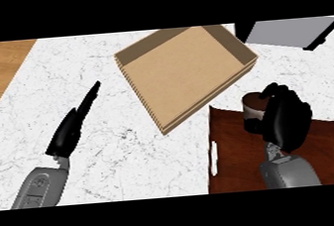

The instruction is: Pick the cupcake from the tray and place it in the cardboard box

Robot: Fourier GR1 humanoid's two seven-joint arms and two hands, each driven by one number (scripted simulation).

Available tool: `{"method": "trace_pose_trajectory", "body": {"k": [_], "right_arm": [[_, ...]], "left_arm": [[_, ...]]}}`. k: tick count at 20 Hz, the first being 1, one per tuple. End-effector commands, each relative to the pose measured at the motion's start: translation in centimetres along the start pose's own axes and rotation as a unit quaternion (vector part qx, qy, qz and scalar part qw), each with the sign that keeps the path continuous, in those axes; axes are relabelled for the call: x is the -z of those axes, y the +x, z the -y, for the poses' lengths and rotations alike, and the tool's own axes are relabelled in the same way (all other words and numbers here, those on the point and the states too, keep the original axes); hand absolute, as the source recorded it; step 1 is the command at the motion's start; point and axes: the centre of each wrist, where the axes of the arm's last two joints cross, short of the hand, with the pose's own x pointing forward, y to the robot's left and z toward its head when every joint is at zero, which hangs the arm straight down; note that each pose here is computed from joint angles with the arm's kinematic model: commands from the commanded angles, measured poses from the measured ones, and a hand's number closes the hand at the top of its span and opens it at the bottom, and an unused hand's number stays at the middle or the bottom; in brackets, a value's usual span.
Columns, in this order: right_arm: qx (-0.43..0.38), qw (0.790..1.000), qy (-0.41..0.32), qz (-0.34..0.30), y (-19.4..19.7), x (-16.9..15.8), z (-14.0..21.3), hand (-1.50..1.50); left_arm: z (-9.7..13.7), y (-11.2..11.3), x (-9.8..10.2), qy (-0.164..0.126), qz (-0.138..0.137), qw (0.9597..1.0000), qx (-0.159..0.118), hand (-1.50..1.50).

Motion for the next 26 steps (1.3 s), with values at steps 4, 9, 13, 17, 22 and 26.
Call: {"method": "trace_pose_trajectory", "body": {"k": [4, 9, 13, 17, 22, 26], "right_arm": [[-0.03, 0.99, -0.072, -0.115, 6.6, 3.2, 4.0, 1.5], [-0.06, 0.978, -0.101, -0.174, 10.8, 4.9, 6.4, 1.5], [-0.094, 0.968, -0.096, -0.211, 13.1, 6.0, 6.9, 1.5], [-0.119, 0.96, -0.082, -0.24, 14.9, 7.1, 7.7, 1.5], [-0.093, 0.952, 0.015, -0.291, 14.1, 9.3, 6.6, 1.5], [-0.045, 0.945, 0.094, -0.309, 14.0, 10.6, 5.9, -1.5]], "left_arm": [[1.2, 0.2, 0.3, -0.02, -0.003, 0.9998, -0.005, 0.0], [1.4, 1.1, 1.2, -0.023, 0.007, 0.9997, -0.007, 0.0], [1.5, 1.0, 1.5, -0.019, 0.002, 0.9998, -0.002, 0.0], [1.4, 0.9, 1.6, -0.018, 0.0, 0.9998, -0.001, 0.0], [1.7, 1.1, 2.0, -0.008, 0.0, 0.9999, -0.007, 0.0], [2.2, 0.7, 2.0, -0.013, -0.003, 0.9999, -0.007, 0.0]]}}
